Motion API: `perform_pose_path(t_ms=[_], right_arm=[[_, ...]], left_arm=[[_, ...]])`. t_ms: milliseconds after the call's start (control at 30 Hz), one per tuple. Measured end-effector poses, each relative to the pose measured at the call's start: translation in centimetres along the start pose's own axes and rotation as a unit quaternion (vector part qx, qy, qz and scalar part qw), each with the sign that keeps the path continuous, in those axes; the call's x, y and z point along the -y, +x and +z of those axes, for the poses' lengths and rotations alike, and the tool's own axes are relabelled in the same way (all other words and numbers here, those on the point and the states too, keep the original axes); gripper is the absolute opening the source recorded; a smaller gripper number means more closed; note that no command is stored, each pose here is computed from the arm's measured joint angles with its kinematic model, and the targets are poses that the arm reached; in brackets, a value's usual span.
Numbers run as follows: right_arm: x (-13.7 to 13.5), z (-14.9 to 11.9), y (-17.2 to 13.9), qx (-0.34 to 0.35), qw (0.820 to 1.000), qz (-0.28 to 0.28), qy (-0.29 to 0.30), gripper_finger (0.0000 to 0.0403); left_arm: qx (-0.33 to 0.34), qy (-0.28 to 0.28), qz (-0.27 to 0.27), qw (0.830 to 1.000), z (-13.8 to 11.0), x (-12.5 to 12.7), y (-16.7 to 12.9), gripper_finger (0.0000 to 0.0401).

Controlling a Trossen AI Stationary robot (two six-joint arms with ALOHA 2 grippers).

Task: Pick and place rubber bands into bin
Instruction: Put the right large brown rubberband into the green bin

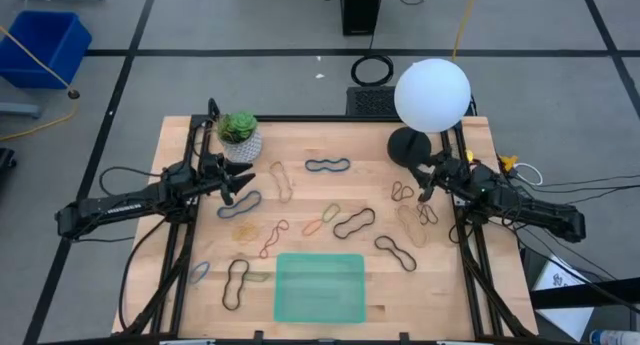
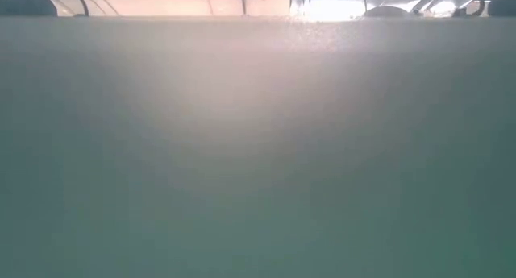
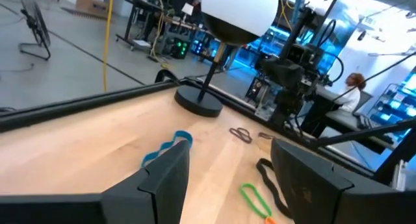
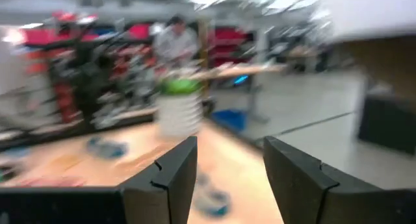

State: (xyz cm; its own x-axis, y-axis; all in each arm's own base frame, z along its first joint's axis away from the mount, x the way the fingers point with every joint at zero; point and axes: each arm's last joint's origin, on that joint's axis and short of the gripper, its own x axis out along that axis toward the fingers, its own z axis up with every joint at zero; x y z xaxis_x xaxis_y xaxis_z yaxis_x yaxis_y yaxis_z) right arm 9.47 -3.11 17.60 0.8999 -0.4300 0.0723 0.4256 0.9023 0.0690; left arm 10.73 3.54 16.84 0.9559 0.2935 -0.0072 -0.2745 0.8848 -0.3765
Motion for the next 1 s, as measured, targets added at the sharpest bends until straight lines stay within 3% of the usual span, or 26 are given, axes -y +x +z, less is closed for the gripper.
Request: perform_pose_path(t_ms=[100,367,533,733,833,1000], right_arm=[[-0.3,-0.5,0.2,-0.030,0.998,0.048,0.021,0.0169],[-0.8,-2.3,1.3,-0.136,0.989,0.055,-0.004,0.0169],[-1.9,0.3,2.8,-0.185,0.978,0.084,-0.044,0.0169],[-3.7,2.3,4.6,-0.314,0.934,0.116,-0.121,0.0169],[-4.5,2.3,5.1,-0.382,0.898,0.132,-0.175,0.0169],[-6.0,1.1,5.0,-0.424,0.821,0.224,-0.311,0.0169]], left_arm=[[0.001,0.026,0.000,1.000,0.0,0.0,0.0,0.0223],[0.004,0.060,-0.001,0.998,0.1,0.0,0.0,0.0223],[0.004,0.061,-0.001,0.998,0.1,0.0,0.0,0.0223],[0.009,0.091,0.005,0.996,0.1,0.0,0.0,0.0223],[0.026,0.127,0.018,0.991,0.4,0.0,0.0,0.0223],[0.052,0.162,0.029,0.985,0.9,0.1,0.0,0.0223]])
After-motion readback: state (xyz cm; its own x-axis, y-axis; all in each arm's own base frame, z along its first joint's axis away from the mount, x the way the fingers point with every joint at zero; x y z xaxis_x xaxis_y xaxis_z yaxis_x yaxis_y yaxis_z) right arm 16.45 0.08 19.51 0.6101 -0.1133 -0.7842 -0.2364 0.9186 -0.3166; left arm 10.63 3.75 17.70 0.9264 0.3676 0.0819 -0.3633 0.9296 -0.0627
